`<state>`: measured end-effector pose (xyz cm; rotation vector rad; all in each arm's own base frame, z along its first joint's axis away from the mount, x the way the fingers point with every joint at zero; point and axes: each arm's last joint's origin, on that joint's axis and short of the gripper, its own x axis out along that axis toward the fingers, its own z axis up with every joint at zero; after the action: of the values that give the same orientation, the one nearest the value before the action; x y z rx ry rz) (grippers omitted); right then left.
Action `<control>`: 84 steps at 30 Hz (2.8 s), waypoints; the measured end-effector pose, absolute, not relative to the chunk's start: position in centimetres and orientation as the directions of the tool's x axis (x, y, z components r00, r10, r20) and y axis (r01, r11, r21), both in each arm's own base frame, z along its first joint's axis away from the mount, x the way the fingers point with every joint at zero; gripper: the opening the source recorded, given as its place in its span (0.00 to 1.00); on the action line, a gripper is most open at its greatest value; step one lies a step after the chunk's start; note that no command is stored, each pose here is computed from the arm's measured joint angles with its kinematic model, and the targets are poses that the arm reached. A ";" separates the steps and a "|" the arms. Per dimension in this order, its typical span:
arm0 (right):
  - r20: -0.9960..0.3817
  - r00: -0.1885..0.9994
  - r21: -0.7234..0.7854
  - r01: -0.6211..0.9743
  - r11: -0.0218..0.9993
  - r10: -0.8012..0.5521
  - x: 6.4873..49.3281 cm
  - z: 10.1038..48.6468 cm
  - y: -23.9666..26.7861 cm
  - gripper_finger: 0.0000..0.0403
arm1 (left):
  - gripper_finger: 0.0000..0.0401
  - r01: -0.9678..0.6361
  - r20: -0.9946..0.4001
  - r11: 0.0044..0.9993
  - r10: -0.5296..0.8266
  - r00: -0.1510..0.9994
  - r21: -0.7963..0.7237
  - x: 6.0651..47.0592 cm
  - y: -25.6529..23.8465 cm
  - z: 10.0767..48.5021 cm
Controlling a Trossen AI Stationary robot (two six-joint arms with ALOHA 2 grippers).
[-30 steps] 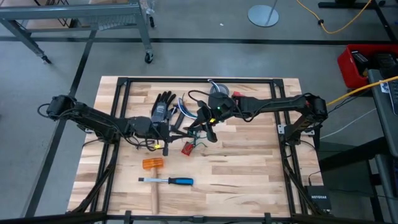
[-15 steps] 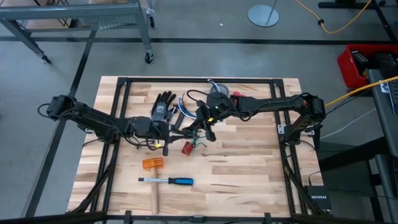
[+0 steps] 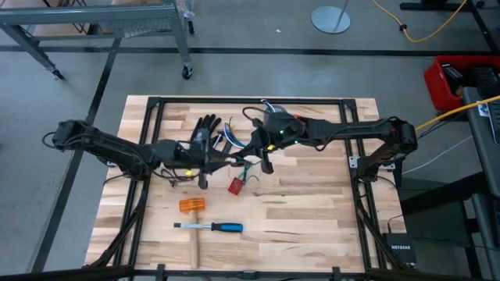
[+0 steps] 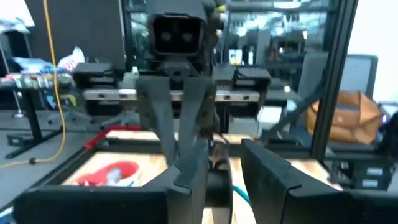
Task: Coil cords
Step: Uncoil the green wire from the black spool
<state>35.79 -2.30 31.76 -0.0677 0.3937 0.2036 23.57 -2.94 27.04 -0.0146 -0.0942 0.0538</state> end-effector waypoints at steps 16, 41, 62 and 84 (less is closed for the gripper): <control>0.020 0.945 -0.145 -0.321 0.936 0.328 33.7 38.4 -1.7 0.00 | 0.21 -0.053 0.122 0.997 0.059 0.991 -0.053 23.1 -2.8 27.7; 0.178 0.853 -0.197 -0.458 0.867 0.491 33.3 40.2 -1.2 0.00 | 0.13 -0.186 0.526 0.916 -0.031 0.850 0.354 25.3 -5.3 28.1; 0.147 0.846 -0.157 -0.492 0.856 0.513 34.1 39.1 -1.2 0.01 | 0.31 -0.166 0.426 0.914 -0.009 0.905 0.371 28.4 -4.8 30.0; 0.090 0.856 -0.121 -0.497 0.859 0.508 34.2 38.5 -1.2 0.01 | 0.22 -0.131 0.472 0.908 -0.080 0.878 0.398 28.2 -5.0 30.4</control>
<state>34.18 -1.21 38.51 -0.0947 -0.1209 0.5293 28.17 -4.99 30.37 0.4364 -0.5027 0.0277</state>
